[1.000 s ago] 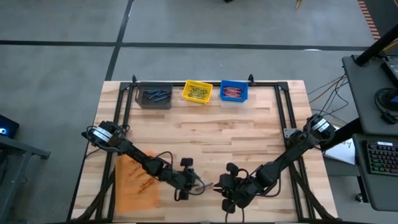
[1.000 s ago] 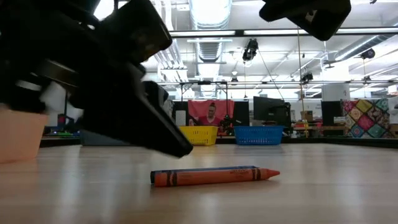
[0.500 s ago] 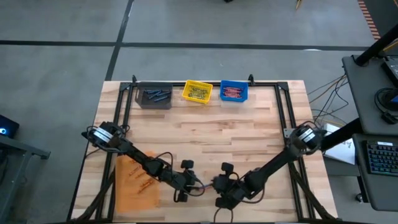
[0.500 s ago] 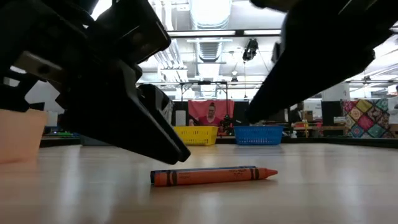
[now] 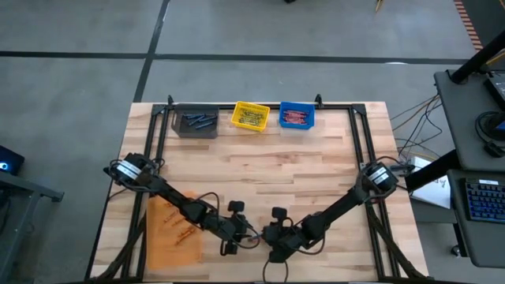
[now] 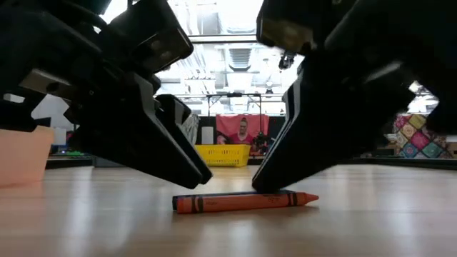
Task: Sort crayons
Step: Put the blue crayon into the black bin
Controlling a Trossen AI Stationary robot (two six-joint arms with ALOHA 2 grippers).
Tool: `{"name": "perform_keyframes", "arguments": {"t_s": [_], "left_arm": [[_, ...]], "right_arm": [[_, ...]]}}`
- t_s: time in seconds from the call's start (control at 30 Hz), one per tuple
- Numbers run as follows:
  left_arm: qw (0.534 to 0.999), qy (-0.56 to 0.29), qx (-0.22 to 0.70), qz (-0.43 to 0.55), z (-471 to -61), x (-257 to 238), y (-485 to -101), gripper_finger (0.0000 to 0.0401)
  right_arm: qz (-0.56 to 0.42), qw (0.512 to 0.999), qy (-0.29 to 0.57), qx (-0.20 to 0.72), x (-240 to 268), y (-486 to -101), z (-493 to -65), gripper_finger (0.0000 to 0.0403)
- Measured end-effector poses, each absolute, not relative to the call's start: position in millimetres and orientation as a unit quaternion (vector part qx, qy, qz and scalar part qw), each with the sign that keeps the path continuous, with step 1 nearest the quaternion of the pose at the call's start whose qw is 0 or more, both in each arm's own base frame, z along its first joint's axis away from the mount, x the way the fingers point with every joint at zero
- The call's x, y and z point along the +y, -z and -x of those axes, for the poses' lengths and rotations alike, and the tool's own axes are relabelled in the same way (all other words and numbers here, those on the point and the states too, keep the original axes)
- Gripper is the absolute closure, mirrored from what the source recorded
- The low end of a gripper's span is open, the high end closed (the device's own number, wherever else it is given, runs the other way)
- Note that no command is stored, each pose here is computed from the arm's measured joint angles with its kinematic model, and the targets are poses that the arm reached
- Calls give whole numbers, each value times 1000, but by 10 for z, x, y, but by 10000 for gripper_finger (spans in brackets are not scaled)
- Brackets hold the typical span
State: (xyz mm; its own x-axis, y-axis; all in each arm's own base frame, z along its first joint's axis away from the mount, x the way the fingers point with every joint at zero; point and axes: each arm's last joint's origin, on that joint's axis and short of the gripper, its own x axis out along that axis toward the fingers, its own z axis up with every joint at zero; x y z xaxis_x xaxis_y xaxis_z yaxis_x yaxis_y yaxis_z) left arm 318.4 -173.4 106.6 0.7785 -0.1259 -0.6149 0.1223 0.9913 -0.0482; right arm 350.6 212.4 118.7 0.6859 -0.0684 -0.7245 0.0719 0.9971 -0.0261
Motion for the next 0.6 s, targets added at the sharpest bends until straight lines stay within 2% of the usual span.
{"name": "perform_keyframes", "arguments": {"t_s": [0.6], "left_arm": [[947, 36, 320, -21, -3167, -1682, -1150, 276]], "right_arm": [[-23, 912, 66, 405, 1862, -1140, -3651, 344]]}}
